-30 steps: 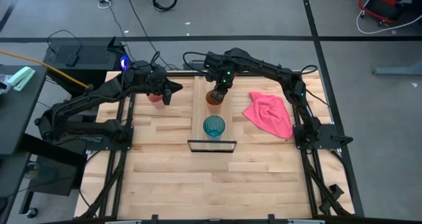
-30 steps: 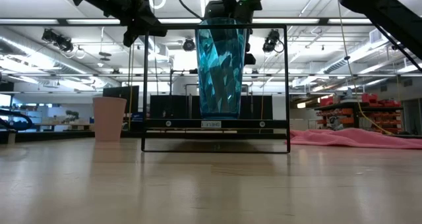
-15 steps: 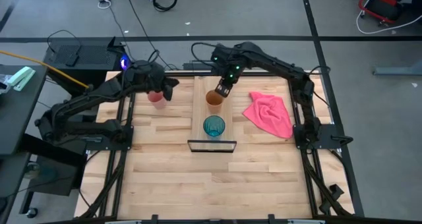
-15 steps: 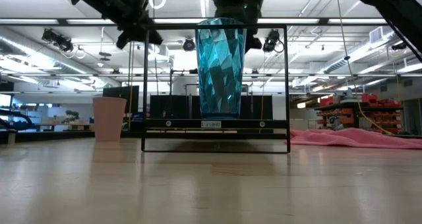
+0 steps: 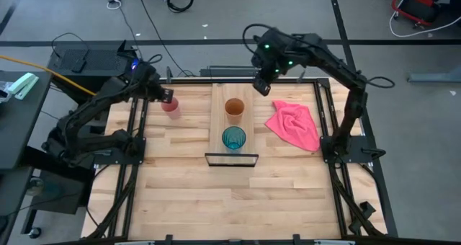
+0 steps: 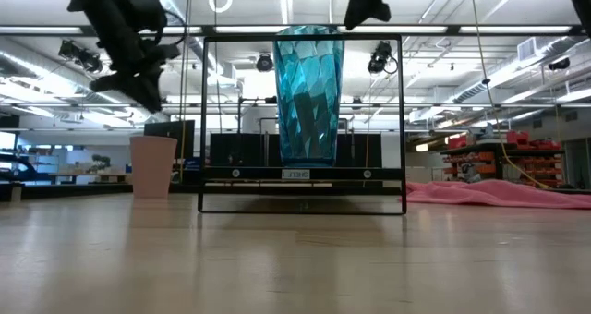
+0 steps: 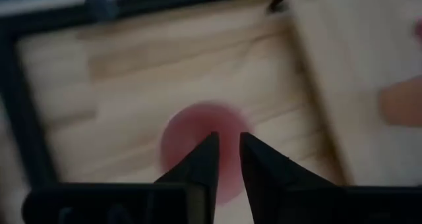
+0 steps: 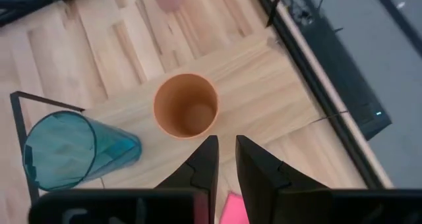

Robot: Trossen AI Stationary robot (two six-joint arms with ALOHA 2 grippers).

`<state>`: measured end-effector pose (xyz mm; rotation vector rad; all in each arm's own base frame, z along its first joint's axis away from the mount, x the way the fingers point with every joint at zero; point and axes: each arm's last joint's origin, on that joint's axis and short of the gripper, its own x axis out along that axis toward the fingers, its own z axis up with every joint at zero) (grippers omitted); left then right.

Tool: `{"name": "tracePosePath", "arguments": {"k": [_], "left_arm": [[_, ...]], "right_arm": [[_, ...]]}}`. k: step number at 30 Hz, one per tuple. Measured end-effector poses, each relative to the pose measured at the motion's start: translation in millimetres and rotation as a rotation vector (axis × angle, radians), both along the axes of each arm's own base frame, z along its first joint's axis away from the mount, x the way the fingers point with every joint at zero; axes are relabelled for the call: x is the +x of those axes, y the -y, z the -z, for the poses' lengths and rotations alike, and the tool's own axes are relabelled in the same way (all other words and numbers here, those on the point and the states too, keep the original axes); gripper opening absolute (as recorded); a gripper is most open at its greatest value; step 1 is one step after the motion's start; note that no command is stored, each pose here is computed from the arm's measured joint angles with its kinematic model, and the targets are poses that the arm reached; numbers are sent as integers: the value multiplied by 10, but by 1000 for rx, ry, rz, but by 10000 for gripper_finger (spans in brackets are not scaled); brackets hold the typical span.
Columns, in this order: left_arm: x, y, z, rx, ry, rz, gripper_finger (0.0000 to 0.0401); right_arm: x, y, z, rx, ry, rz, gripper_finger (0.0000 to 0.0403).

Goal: Stack small to large cups/mugs on shelf
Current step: Put the pink cup on the shelf

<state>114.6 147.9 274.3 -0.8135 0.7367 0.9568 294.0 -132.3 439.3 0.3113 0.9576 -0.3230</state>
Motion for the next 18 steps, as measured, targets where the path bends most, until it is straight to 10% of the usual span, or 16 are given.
{"name": "tracePosePath", "arguments": {"k": [18], "left_arm": [[-62,-302,394,-224,-190,-82,98]], "right_arm": [[-126,-36,-103,-35,16,10,61]]}}
